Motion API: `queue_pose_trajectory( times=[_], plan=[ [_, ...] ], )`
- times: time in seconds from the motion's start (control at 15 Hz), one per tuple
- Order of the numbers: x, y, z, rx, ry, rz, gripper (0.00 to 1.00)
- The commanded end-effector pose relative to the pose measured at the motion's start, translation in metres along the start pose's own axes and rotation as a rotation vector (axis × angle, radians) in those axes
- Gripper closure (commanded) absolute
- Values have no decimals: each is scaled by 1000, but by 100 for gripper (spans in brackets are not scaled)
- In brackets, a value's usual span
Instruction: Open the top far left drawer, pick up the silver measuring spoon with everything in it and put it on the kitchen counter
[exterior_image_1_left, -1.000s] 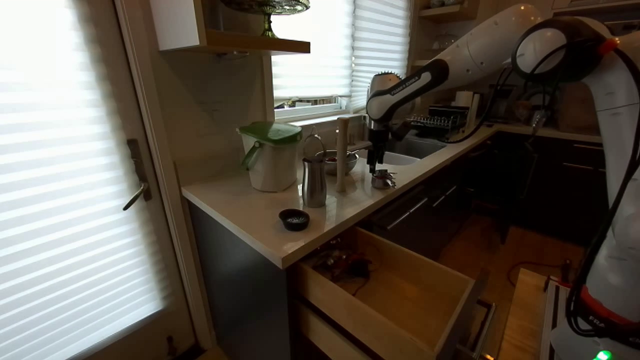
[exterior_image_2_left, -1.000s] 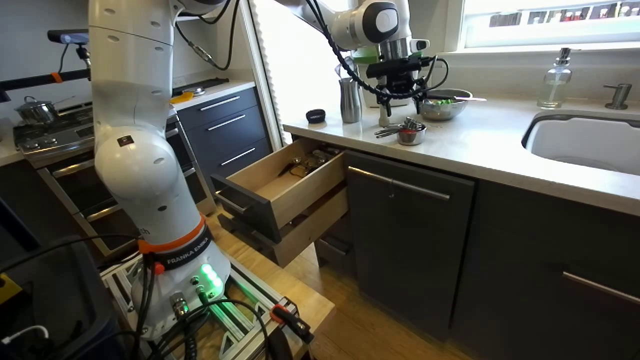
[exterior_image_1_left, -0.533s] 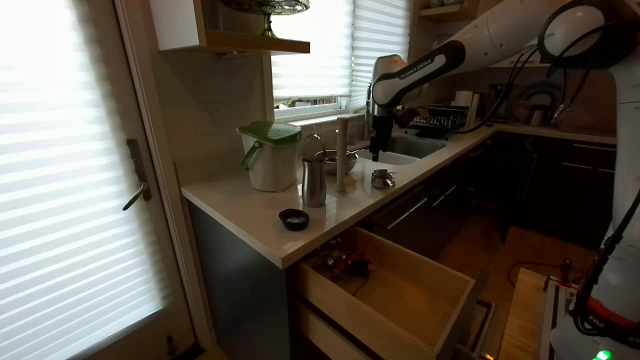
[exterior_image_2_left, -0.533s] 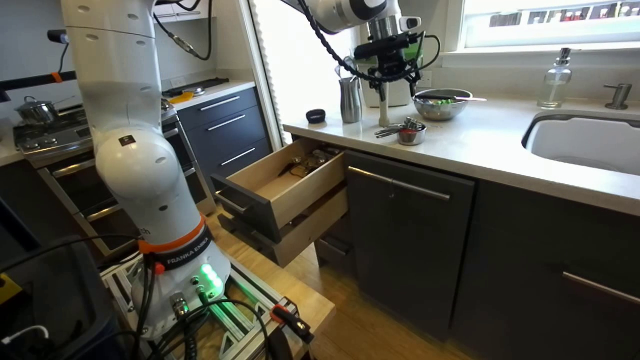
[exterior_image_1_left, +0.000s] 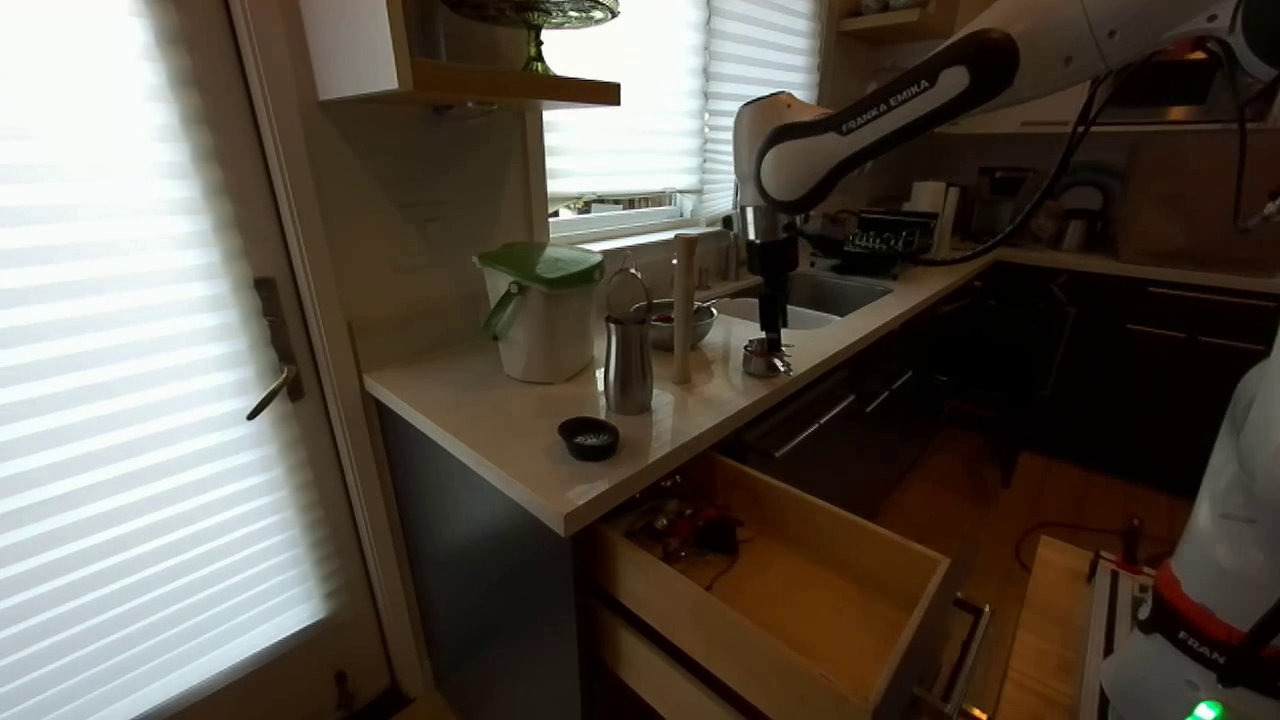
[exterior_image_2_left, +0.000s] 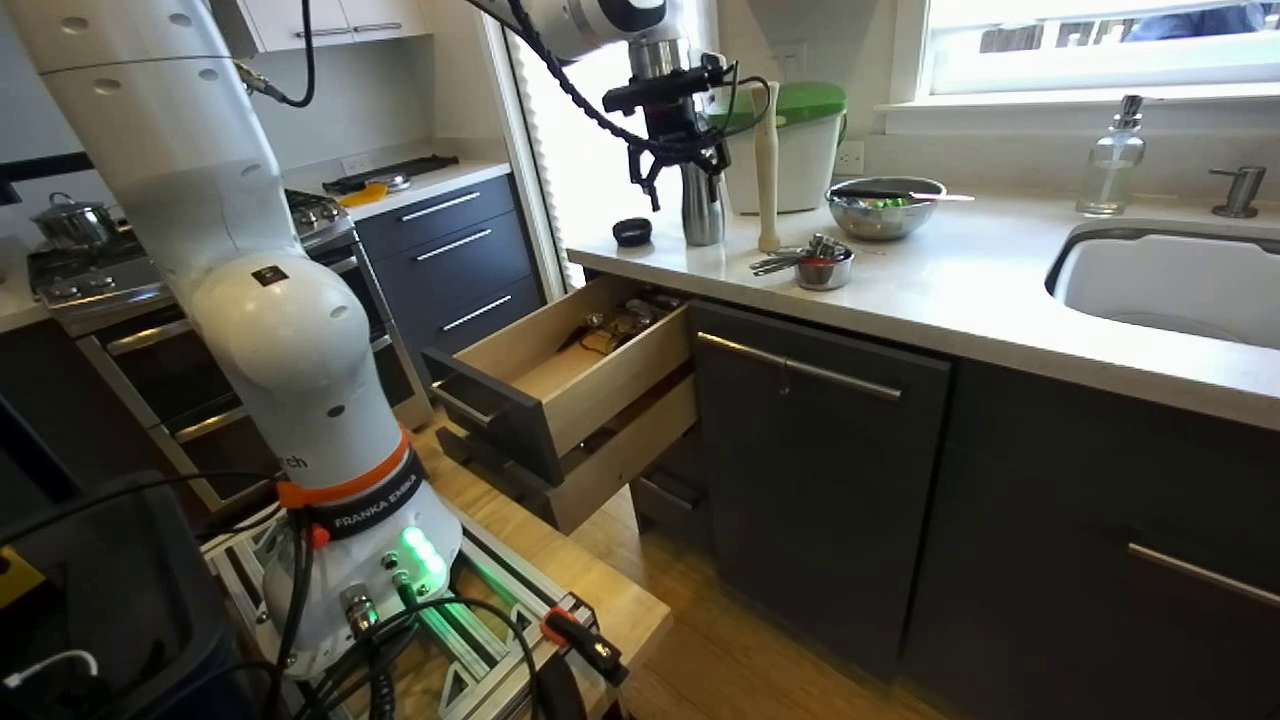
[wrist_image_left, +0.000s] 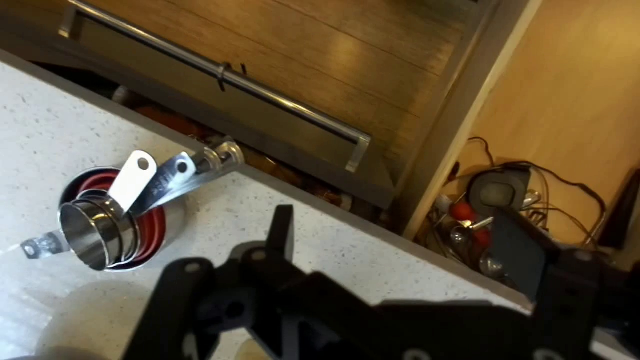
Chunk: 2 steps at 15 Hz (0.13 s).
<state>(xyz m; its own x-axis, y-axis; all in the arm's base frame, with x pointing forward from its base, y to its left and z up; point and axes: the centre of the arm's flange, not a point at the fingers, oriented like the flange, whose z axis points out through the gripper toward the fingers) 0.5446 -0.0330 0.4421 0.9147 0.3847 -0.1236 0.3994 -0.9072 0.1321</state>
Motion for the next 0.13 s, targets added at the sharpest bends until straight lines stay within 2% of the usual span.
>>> queue_pose_trajectory(
  times=[0.0, 0.07],
  plan=[
    [2, -3, -2, -2, 4, -2, 0],
    [2, 0, -3, -3, 7, 3, 0]
  ],
)
